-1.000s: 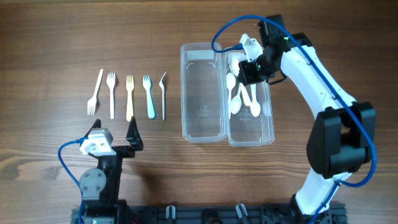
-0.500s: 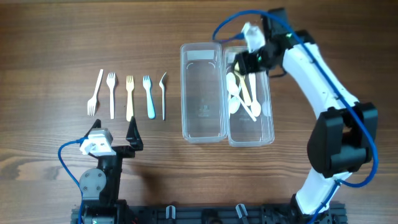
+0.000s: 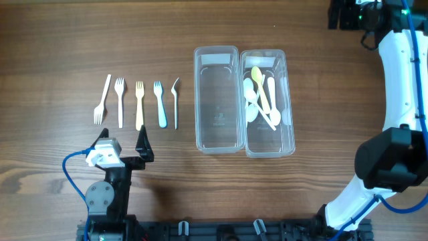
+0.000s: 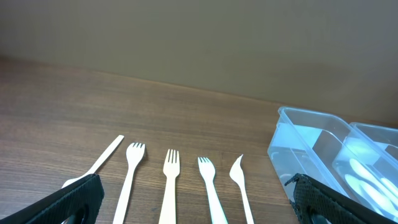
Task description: Pack container
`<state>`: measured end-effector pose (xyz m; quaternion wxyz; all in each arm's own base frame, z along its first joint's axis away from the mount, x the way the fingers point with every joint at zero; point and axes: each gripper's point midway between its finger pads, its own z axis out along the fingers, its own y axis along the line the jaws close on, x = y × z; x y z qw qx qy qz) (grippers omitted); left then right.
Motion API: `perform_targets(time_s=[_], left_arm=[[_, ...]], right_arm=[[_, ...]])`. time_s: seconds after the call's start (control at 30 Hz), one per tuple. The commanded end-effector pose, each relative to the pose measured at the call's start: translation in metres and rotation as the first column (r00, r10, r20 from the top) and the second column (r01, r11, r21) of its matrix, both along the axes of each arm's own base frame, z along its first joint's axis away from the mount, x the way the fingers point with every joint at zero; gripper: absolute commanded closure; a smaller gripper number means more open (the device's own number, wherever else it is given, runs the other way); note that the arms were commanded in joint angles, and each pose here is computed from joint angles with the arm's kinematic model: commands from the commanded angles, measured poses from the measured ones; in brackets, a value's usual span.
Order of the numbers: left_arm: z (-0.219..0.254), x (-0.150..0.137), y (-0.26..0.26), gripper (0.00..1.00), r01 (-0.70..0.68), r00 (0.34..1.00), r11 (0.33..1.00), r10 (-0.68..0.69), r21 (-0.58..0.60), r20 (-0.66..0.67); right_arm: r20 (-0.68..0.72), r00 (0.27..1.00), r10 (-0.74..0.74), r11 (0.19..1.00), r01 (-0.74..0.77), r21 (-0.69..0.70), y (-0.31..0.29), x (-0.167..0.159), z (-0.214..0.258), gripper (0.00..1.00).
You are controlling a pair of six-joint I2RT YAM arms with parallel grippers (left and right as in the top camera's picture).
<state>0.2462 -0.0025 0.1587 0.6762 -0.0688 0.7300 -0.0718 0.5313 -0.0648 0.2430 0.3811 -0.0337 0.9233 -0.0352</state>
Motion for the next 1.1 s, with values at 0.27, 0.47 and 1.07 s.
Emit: perform_targets(time_s=[0.27, 0.47, 1.07], left_arm=[[-0.0020, -0.0001, -0.0032, 0.00, 0.018, 1.000, 1.000, -0.018, 0.022, 0.000], [-0.0020, -0.0001, -0.0032, 0.00, 0.018, 1.000, 1.000, -0.018, 0.022, 0.000], [0.0017, 0.0002, -0.0043, 0.00, 0.023, 1.000, 1.000, -0.023, -0.004, 0.015]], right_arm=[[-0.003, 0.999, 0.036, 0.991, -0.037, -0.129, -0.0053, 0.0025, 0.0007, 0.00], [-0.003, 0.999, 0.037, 0.991, -0.037, -0.130, -0.0053, 0.0025, 0.0007, 0.00], [-0.003, 0.999, 0.036, 0.991, -0.037, -0.129, -0.0053, 0.0025, 0.0007, 0.00]])
